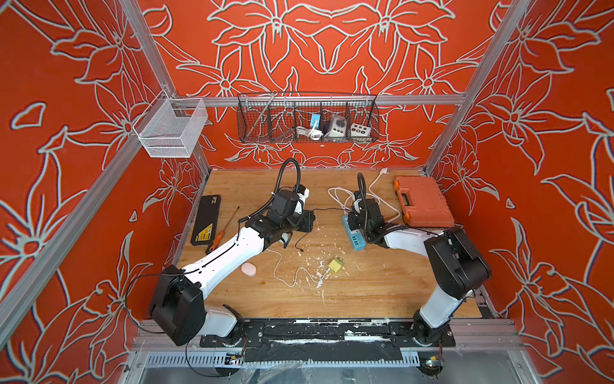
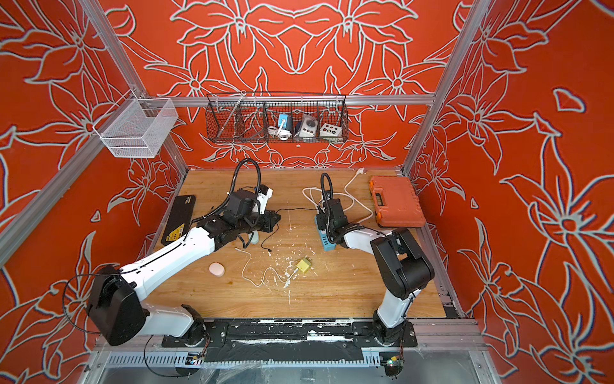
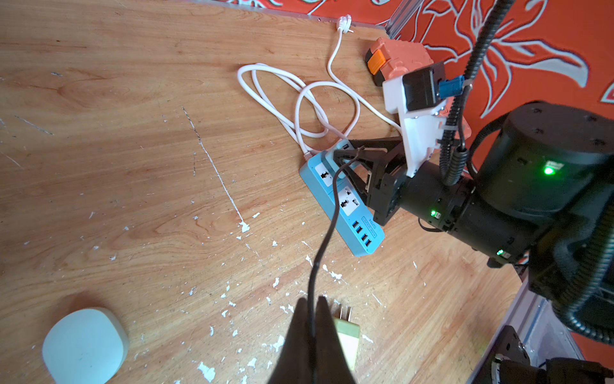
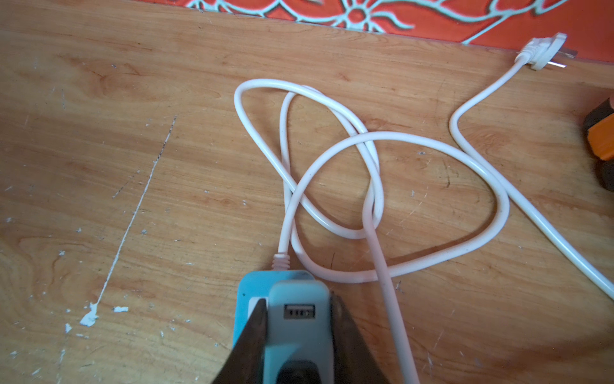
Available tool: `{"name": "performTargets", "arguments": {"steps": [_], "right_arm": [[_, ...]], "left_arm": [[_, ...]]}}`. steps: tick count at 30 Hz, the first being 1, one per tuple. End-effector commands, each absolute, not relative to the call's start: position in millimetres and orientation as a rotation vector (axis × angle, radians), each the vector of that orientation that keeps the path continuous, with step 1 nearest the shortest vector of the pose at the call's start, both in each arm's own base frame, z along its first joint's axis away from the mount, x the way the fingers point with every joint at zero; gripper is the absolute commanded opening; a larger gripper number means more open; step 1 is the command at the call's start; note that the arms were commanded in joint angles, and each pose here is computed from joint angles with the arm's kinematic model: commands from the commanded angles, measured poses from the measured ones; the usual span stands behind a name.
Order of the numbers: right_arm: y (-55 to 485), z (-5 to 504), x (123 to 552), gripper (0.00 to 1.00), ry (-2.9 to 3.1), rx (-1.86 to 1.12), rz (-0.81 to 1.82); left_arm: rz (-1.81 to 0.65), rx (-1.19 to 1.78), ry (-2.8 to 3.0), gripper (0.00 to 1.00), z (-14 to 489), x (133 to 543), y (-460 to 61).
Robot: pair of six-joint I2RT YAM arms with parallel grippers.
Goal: Charge the bluetooth headset
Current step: Insert the plug into the socket.
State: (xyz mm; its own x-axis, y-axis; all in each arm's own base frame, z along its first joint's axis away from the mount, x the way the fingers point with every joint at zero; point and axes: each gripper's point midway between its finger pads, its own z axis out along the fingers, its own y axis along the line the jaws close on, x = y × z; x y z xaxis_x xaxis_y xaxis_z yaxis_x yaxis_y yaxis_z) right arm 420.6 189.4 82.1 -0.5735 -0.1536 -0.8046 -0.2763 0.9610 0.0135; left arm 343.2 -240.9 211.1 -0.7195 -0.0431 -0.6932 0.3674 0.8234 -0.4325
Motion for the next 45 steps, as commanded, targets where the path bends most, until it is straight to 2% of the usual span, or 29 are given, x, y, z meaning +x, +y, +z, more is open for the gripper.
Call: {"name": "performTargets", "arguments": {"steps": [1,10,25,32,45], "right_arm": [[165,9,376,0.05,2.482,-0.321,0.052],[160,-2,371,0.02,2.552,-0.333,-0.071],[165,-32,354,0.02,2.663,-0.341,-0.072],[167,-25,354,0.02,2.675,-0.361,-0.074],[172,18,361,0.08,2.593,-0.366,-0.03]], "left_arm": [[-0.741,0.227,2.272,0.06,208,345,-240],[-0.742,0.229,2.27,0.06,208,344,-240],[-0.74,0.229,2.273,0.06,208,344,-240],[-0.742,0.225,2.287,0.06,204,344,-240],[-0.77,0.224,2.305,0.06,201,340,-242]]}}
